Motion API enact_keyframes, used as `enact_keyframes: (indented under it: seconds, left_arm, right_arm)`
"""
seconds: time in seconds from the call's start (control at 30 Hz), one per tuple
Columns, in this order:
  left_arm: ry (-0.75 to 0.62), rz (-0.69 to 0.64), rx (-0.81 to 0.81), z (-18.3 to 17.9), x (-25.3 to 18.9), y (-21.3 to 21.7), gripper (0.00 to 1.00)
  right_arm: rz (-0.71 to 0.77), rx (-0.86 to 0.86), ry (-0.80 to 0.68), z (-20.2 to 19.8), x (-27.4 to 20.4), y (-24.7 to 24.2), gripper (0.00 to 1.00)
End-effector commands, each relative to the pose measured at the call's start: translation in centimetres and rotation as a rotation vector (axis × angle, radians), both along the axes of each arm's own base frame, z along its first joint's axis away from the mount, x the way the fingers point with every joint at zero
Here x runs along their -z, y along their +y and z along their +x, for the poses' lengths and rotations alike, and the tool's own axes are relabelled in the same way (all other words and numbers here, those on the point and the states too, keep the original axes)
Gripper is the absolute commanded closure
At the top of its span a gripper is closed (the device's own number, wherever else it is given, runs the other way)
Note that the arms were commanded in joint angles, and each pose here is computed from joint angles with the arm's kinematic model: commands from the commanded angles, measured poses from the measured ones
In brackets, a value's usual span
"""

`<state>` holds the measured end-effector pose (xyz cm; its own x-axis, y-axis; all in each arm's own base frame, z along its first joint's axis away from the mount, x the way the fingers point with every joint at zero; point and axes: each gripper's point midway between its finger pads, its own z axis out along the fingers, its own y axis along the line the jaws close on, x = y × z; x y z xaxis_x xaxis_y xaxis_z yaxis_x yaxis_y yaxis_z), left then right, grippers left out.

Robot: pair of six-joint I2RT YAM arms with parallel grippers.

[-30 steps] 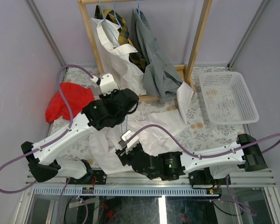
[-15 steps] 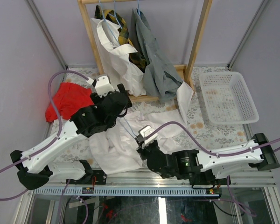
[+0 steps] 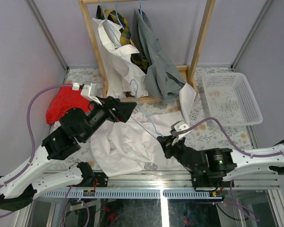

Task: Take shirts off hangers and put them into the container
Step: Adjust the hanger, then place the hanger at the clothesline.

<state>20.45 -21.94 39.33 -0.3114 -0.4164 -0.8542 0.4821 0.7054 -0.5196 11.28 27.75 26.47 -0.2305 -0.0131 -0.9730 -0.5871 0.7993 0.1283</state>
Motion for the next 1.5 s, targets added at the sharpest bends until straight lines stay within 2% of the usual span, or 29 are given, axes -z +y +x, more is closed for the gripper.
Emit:
enact_keyframes:
  seconds: [0.0, 0.2, 0.33, 0.47, 0.6, 0.7, 0.77, 0.87, 0.97, 1.0, 1.1, 1.23, 1.37, 1.47]
  left_arm:
    - [-0.128, -0.068, 0.029, -0.9, -3.4, 0.6, 0.0]
    - [-0.158, -0.129, -0.043, -1.2, -4.5, 3.0, 0.0]
    - [-0.149, -0.112, -0.061, -1.0, -4.0, 3.4, 0.0]
    - [-0.115, -0.081, -0.065, -0.7, -3.1, 3.0, 0.0]
    - [-0.098, -0.055, -0.068, -0.2, -2.4, 2.5, 0.0]
    - [-0.076, -0.029, -0.069, 0.1, -1.8, 2.1, 0.0]
    - [-0.058, -0.008, -0.067, 0.3, -1.3, 1.7, 0.0]
    - [-0.033, 0.024, -0.059, 0.6, -0.4, 1.1, 0.0]
    - [-0.005, 0.055, -0.057, 1.0, 0.5, 0.6, 0.0]
    - [0.005, 0.067, -0.057, 1.1, 0.9, 0.4, 0.0]
    - [0.047, 0.11, -0.053, 1.2, 2.3, 0.1, 0.0]
    - [0.133, 0.194, -0.064, 1.2, 6.0, 0.3, 0.0]
    - [0.212, 0.258, -0.048, 1.0, 10.4, 0.7, 0.0]
    - [0.241, 0.275, -0.06, 0.9, 13.3, 1.9, 0.0]
  right_arm:
    - [0.208, -0.019, -0.021, 0.2, -5.4, -1.6, 1.0]
    - [0.244, 0.041, -0.201, 1.9, -12.5, -5.2, 1.0]
    - [0.246, 0.133, -0.334, 3.3, -17.0, -8.1, 1.0]
    - [0.333, 0.153, -0.438, 3.4, -20.8, -9.9, 1.0]
    - [0.227, 0.256, -0.526, 4.3, -22.4, -10.5, 1.0]
    - [0.226, 0.356, -0.58, 4.8, -23.1, -11.9, 1.0]
    - [0.174, 0.415, -0.599, 5.3, -23.3, -12.6, 1.0]
    - [0.056, 0.477, -0.582, 6.4, -23.0, -12.1, 1.0]
    - [-0.076, 0.534, -0.522, 9.3, -21.2, -10.9, 1.0]
    - [-0.031, 0.574, -0.469, 10.9, -20.5, -11.2, 1.0]
    - [-0.015, 0.543, -0.363, 14.6, -18.1, -11.5, 1.0]
    - [-0.055, 0.489, -0.246, 18.2, -16.5, -11.1, 1.0]
    - [-0.072, 0.529, -0.201, 21.6, -16.8, -11.8, 1.0]
    - [-0.023, 0.512, -0.201, 24.0, -17.8, -11.6, 1.0]
